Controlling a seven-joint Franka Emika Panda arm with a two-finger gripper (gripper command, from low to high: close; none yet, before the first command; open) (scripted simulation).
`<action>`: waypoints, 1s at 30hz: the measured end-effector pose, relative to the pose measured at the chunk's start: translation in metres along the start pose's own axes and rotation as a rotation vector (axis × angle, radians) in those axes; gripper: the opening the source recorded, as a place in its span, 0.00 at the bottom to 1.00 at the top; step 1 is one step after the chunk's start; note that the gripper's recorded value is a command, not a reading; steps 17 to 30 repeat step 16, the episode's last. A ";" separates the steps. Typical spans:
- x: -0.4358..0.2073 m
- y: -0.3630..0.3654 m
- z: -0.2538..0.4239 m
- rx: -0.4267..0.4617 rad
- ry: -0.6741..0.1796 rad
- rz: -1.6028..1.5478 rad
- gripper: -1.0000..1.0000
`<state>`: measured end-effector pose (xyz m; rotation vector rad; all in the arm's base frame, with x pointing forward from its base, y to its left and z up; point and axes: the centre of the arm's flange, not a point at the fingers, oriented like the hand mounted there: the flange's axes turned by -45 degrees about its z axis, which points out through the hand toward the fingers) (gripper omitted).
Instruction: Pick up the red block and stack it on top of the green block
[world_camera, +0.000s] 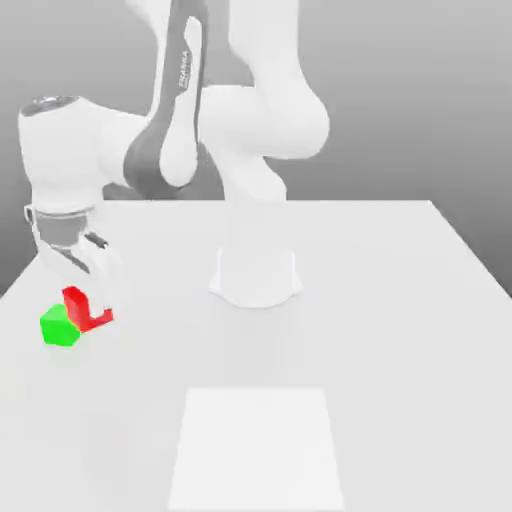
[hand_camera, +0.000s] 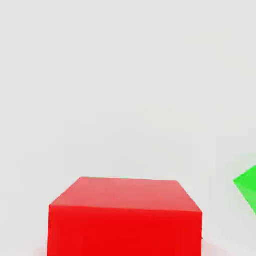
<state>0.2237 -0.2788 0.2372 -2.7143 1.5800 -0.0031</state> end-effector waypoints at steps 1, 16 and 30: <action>0.004 0.014 -0.002 0.000 0.000 0.080 0.00; 0.013 0.087 0.054 -0.001 0.000 0.477 1.00; 0.013 0.087 0.054 -0.001 0.000 0.477 1.00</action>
